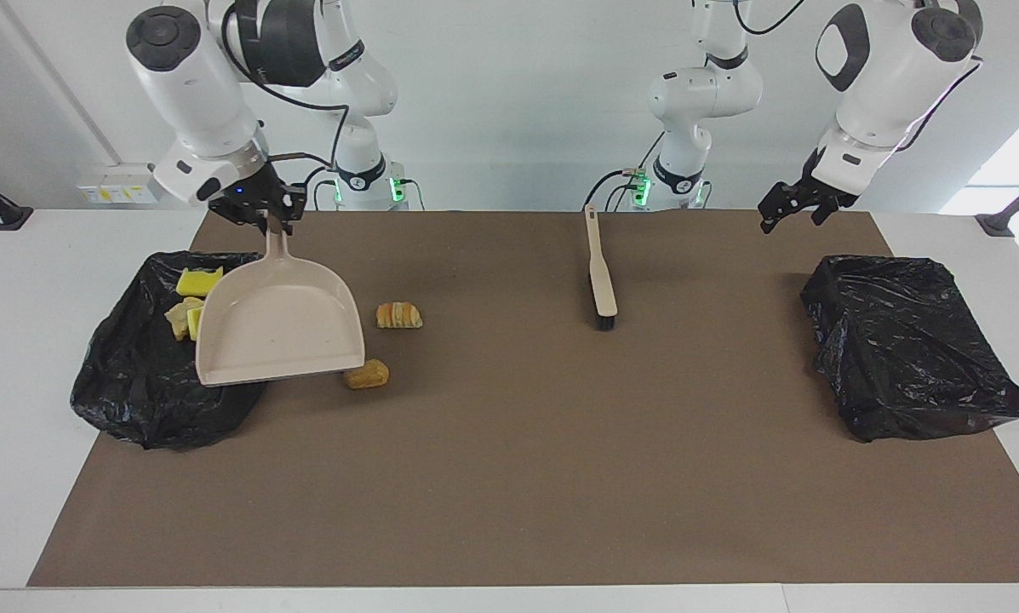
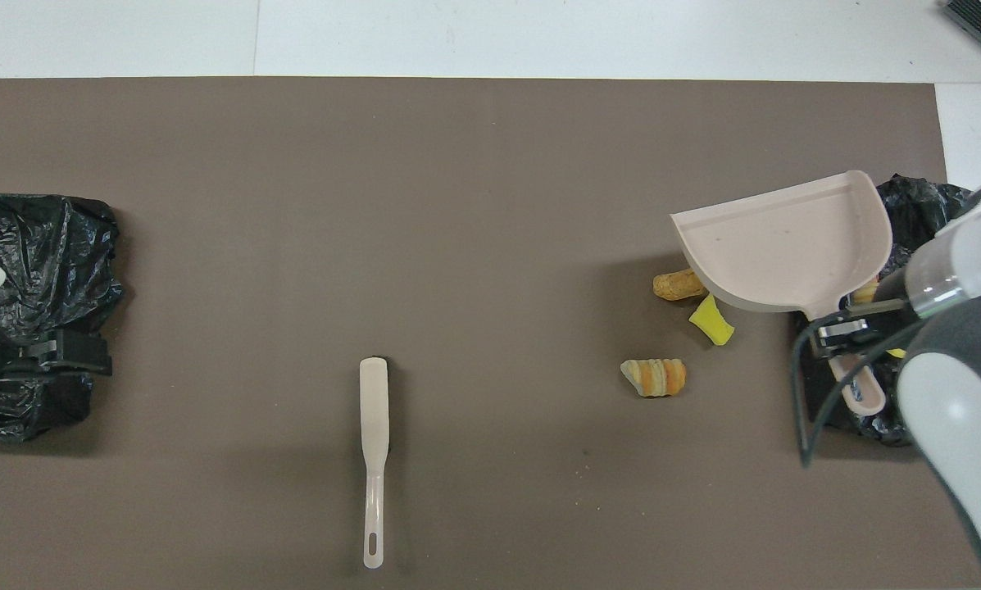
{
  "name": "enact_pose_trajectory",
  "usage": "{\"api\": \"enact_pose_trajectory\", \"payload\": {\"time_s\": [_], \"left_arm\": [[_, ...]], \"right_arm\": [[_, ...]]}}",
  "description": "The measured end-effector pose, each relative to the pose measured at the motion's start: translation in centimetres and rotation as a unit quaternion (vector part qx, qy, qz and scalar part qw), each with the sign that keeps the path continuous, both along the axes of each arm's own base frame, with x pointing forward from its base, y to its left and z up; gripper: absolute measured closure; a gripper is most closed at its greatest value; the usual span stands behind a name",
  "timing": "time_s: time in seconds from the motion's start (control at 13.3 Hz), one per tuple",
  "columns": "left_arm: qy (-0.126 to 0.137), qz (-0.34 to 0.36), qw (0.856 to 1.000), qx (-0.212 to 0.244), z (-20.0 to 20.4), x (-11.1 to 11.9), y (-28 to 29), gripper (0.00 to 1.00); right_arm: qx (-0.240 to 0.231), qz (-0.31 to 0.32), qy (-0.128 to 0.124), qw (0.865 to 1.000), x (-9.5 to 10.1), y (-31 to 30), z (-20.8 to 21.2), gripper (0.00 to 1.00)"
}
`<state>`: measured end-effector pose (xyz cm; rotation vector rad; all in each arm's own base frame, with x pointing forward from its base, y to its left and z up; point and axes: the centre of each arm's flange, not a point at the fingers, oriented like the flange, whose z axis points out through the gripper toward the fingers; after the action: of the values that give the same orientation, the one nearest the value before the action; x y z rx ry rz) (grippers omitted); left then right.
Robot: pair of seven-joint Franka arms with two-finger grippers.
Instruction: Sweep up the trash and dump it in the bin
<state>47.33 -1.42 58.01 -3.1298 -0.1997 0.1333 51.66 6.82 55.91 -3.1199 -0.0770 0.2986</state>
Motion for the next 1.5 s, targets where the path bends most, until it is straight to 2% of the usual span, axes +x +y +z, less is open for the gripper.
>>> {"api": "enact_pose_trajectory", "payload": {"time_s": [0.15, 0.3, 0.53, 0.83, 1.28, 1.5], "left_arm": [[-0.015, 0.003, 1.0, 0.0, 2.8, -0.1, 0.4, 0.0], [-0.027, 0.008, 1.0, -0.002, 4.8, -0.2, 1.0, 0.0], [-0.035, -0.004, 0.999, -0.003, 6.0, -0.3, 1.2, 0.0], [-0.048, -0.012, 0.999, -0.002, 7.1, -0.8, 0.9, 0.0], [-0.051, -0.015, 0.999, -0.001, 7.3, -0.9, 0.6, 0.0], [-0.05, -0.032, 0.998, -0.001, 7.3, -1.0, 0.5, 0.0]], "right_arm": [[0.022, -0.023, -0.014, 0.999, 0.1, 7.5, -1.2, 0.69], [0.024, -0.066, -0.025, 0.997, 0.4, 15.3, -4.0, 0.69], [0.028, -0.081, -0.022, 0.996, 1.5, 22.7, -7.8, 0.69], [0.048, -0.07, -0.034, 0.996, 3.4, 26.9, -10.9, 0.69], [0.084, -0.08, -0.05, 0.992, 5.9, 31.4, -16.1, 0.69], [0.108, -0.095, -0.047, 0.988, 6.6, 32.4, -18.4, 0.69]]}}
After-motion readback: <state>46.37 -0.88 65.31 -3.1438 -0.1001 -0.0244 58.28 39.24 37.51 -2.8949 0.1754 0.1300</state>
